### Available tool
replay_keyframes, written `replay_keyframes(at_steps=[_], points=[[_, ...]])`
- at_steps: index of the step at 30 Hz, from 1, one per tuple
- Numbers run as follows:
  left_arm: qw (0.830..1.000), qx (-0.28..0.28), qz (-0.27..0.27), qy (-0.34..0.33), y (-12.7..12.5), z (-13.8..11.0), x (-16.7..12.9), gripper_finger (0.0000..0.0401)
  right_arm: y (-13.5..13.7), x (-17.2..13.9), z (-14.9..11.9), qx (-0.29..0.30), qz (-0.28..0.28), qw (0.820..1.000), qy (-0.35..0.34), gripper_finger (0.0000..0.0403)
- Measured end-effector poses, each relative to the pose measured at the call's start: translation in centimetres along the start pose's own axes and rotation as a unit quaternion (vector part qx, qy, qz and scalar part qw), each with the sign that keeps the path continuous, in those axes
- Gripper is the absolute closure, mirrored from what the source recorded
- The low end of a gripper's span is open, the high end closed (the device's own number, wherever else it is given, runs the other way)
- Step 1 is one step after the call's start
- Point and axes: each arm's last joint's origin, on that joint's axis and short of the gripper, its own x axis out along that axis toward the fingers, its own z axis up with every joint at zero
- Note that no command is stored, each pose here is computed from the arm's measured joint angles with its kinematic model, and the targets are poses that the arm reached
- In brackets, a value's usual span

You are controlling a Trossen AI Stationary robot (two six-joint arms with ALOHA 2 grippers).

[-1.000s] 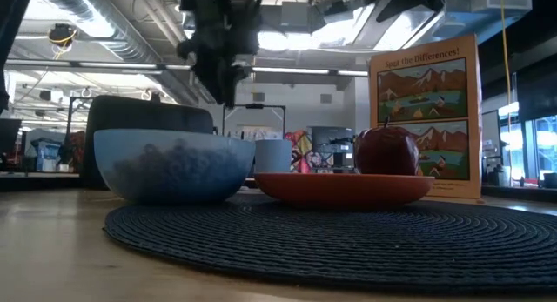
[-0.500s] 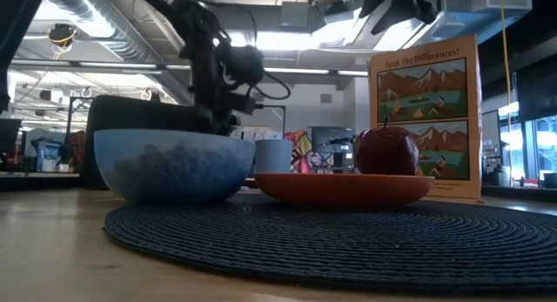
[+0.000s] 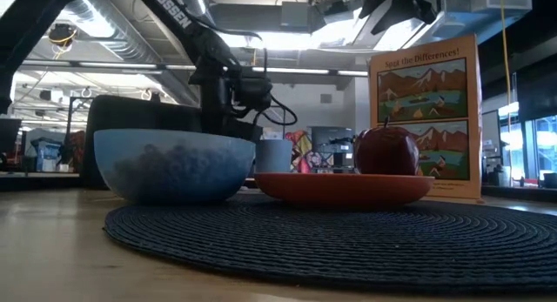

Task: Arrange a breakfast setting
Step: Put the blue spoon on the tablemat to the right of the orange plate

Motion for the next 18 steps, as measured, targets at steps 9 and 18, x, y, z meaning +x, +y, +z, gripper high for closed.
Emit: replay_keyframes(at_steps=[9, 18], points=[[1.000, 0.001, -0.001, -0.002, 0.00, 0.07, 0.15, 0.0249, -0.24, 0.09, 0.15, 0.001, 0.000, 1.000, 0.002, 0.0201], [1.000, 0.001, -0.006, 0.004, -0.33, 0.13, 0.15, 0.0291, -0.39, 0.15, 0.25, 0.000, 0.005, 1.000, 0.007, 0.0201]])
